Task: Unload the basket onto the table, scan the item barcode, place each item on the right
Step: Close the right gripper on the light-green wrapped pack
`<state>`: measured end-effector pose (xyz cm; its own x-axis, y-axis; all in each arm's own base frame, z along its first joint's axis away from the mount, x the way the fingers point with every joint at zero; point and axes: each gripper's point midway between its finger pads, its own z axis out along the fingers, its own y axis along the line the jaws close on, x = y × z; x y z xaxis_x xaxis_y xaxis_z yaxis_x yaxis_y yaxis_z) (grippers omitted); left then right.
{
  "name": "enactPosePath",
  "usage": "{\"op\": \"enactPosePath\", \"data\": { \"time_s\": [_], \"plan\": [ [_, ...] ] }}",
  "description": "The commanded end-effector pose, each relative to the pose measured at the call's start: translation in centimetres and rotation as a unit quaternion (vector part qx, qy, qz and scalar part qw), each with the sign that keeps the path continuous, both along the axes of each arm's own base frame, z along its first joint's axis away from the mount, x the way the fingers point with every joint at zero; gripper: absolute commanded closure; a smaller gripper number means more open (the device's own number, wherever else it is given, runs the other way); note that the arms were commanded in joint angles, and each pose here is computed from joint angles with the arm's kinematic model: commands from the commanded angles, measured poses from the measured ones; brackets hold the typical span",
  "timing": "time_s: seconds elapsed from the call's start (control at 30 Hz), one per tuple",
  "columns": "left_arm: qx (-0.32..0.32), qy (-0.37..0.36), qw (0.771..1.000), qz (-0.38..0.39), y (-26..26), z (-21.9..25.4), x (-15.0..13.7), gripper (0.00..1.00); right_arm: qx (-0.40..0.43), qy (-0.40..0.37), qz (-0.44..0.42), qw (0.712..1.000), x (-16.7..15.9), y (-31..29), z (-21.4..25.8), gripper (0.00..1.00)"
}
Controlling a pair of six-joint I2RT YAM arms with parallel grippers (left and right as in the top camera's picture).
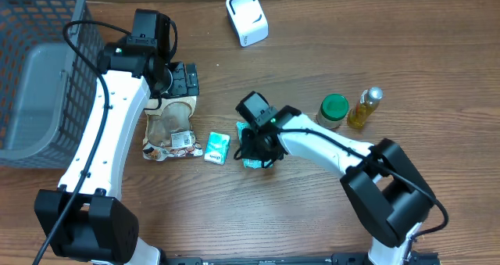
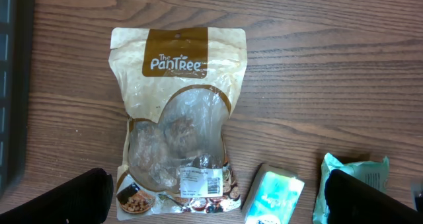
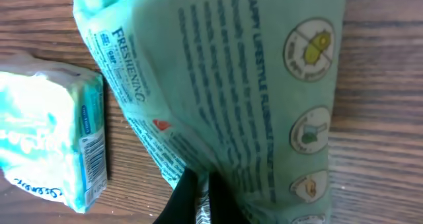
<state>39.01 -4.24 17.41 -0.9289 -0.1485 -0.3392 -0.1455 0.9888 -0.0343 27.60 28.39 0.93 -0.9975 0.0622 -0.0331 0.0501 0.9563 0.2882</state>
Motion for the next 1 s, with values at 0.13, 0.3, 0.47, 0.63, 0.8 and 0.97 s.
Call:
{"op": "enactPosePath", "data": {
  "time_s": [0.13,0.3,0.47,0.63,0.8,0.97],
  "plan": [
    [0.000,-0.006,1.000,-0.008,0.0,0.4,0.3,0.00,0.018,0.031,0.037,0.999,-0.8,0.6,0.4,0.85],
    [0.000,-0.006,1.000,-0.008,0.0,0.4,0.3,0.00,0.037,0.010,0.080,0.996,0.5,1.8,3.9,0.84],
    [0.000,-0.006,1.000,-0.008,0.1,0.4,0.3,0.00,-0.008,0.009,0.052,0.999,0.7,0.1,3.5,0.92],
    [0.000,-0.006,1.000,-0.008,0.1,0.4,0.3,0.00,-0.030,0.004,0.010,0.999,1.3,-0.7,3.3,0.96],
    [0.000,-0.006,1.000,-0.008,0.1,0.4,0.3,0.00,-0.039,0.019,0.002,0.999,0.2,-0.9,2.5,0.96],
    [0.000,-0.006,1.000,-0.008,0.1,0.4,0.3,0.00,-0.038,0.029,-0.012,0.999,-0.6,-1.1,0.9,0.96]
  ]
}}
